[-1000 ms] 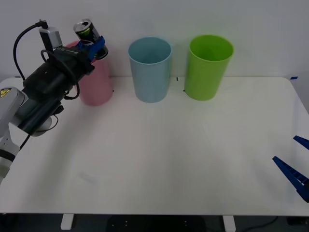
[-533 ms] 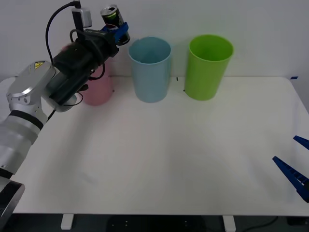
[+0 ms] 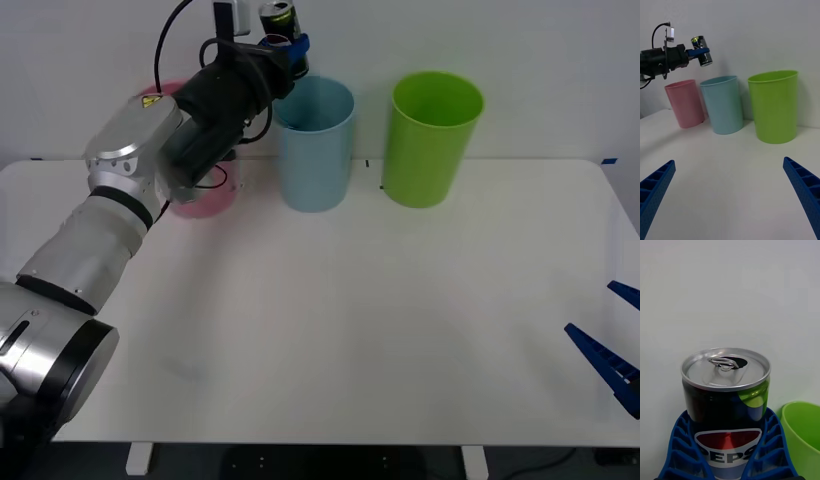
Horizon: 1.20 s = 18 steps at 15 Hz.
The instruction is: Grasp the object on the table and drop it into the matching bin: aluminum can to the light blue bin, PET bottle to the pink bin.
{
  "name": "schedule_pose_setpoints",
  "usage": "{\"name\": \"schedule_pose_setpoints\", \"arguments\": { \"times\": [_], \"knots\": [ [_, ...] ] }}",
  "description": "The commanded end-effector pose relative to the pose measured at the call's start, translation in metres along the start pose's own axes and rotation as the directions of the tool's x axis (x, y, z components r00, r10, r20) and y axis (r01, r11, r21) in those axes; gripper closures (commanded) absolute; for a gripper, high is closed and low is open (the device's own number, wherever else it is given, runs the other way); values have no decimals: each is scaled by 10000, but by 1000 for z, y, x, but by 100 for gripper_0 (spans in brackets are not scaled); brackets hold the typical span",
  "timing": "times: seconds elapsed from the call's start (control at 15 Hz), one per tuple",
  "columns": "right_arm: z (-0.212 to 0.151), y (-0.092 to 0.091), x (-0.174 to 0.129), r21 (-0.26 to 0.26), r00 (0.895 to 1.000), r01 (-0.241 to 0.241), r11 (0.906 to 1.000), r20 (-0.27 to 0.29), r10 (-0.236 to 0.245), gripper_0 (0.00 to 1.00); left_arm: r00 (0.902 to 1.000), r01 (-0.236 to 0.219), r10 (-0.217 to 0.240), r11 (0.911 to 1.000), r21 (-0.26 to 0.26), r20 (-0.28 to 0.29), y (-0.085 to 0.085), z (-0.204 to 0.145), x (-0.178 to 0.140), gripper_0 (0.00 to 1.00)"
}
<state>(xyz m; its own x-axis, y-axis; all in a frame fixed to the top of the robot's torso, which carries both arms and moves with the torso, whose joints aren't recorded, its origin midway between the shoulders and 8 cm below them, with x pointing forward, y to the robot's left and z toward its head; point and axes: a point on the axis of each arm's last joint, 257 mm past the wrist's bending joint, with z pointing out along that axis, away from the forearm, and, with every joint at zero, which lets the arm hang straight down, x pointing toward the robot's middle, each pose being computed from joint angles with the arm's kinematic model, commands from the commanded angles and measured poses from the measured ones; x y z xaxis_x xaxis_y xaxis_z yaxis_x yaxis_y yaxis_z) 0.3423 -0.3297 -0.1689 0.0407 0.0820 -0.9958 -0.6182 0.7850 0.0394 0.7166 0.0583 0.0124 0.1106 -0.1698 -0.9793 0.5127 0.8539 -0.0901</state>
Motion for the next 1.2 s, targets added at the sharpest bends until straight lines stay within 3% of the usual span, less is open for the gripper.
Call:
{"name": "schedule_pose_setpoints", "arguments": {
  "times": [0.07, 0.4, 0.8, 0.87, 0.93, 1.2],
  "knots": [
    [0, 0, 0, 0, 10000, -1, 10000, 0, 1, 0, 9997, -126, 121, 9997, -213, -206, -7, 15, 2, 99],
    [0, 0, 0, 0, 10000, -1, 10000, 0, 1, 0, 9982, -483, 465, 9978, -463, -389, -12, 26, 2, 99],
    [0, 0, 0, 0, 10000, -1, 10000, 0, 1, 0, 9977, -558, 539, 9974, -460, -407, -13, 27, 3, 93],
    [0, 0, 0, 0, 10000, -1, 10000, 0, 1, 0, 9978, -543, 524, 9975, -461, -407, -13, 27, 3, 77],
    [0, 0, 0, 0, 10000, -1, 10000, 0, 1, 0, 9975, -583, 565, 9973, -451, -418, -13, 27, 3, 0],
    [0, 0, 0, 0, 10000, -1, 10000, 0, 1, 0, 9977, -553, 534, 9974, -452, -414, -13, 27, 3, 0]
  ]
}}
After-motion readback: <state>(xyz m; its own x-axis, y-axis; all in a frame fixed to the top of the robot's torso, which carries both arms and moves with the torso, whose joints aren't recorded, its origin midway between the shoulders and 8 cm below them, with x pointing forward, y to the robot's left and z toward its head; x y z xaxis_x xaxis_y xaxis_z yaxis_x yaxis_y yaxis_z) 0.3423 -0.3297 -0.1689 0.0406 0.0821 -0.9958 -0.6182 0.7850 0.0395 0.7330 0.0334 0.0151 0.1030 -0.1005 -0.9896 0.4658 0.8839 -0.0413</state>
